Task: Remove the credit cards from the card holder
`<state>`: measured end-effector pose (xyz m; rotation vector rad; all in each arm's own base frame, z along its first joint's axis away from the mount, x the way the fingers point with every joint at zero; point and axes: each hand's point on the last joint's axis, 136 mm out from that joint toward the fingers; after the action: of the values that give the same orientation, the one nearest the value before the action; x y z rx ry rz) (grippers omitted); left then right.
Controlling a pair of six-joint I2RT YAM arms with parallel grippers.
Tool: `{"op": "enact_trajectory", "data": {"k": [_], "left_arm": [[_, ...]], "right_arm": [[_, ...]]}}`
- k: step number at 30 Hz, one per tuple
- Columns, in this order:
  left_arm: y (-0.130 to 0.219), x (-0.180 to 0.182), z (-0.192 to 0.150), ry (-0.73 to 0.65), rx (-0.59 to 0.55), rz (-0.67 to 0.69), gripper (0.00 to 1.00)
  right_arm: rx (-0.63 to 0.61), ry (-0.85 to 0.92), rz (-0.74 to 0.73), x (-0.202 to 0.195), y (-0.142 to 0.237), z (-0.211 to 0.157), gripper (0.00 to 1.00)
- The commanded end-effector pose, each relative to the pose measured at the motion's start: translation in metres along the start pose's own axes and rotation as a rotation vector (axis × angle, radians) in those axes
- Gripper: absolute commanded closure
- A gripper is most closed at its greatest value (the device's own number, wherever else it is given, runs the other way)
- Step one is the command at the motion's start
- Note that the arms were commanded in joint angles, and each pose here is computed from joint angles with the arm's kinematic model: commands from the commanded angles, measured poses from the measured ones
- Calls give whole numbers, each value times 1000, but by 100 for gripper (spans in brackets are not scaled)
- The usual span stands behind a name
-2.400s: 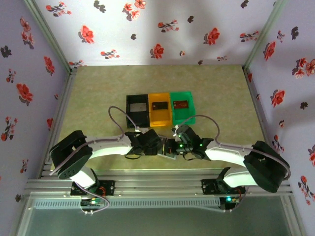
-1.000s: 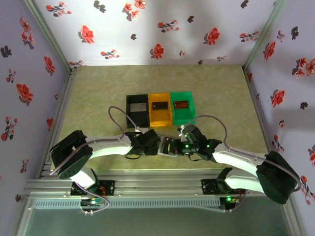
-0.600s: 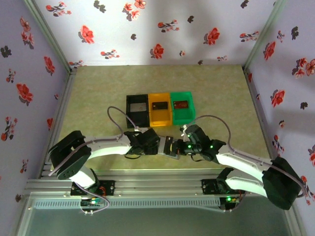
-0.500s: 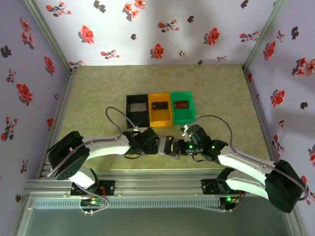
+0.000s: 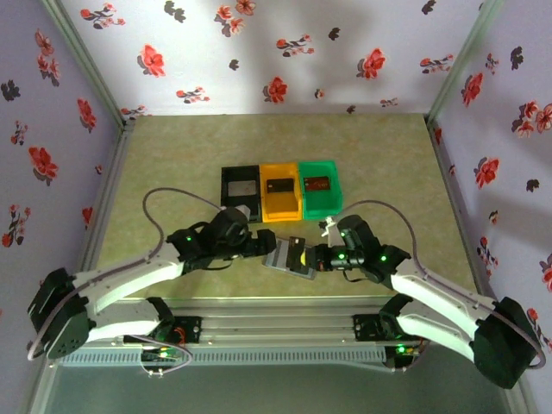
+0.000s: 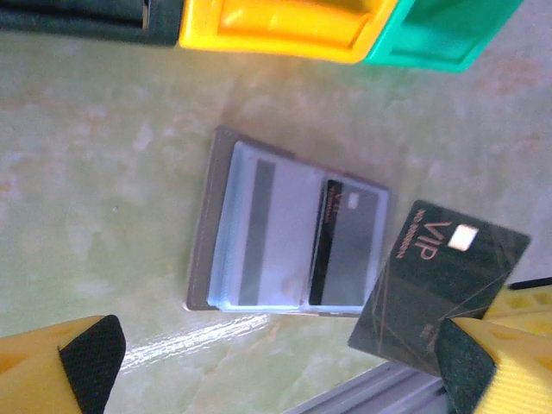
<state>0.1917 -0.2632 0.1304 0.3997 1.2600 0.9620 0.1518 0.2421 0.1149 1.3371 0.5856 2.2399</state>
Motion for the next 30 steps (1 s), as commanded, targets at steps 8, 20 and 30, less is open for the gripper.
{"op": "enact_trajectory", "data": {"k": [8,20,30], "left_arm": [[16,-24,-17,-143,145,-232,4],[24,-70,-21,-92,168,-536,19],[38,-92,-17,-51,155,-688,51]], "right_arm": [[-39,94,299,61,13,17,100],[-50,108,424,82,21,19,100],[-57,109,439,84,22,19,100]]}}
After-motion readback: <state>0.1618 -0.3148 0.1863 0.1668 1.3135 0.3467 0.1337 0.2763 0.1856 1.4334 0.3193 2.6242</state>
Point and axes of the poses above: each hand's point on the last joint's axis, 136 mm out from that joint toward the fingers, its own y axis back along the fingers, its own x axis along the line the jaws close on, z = x × y, and after that the axes turned 8 degrees about y, right-handed
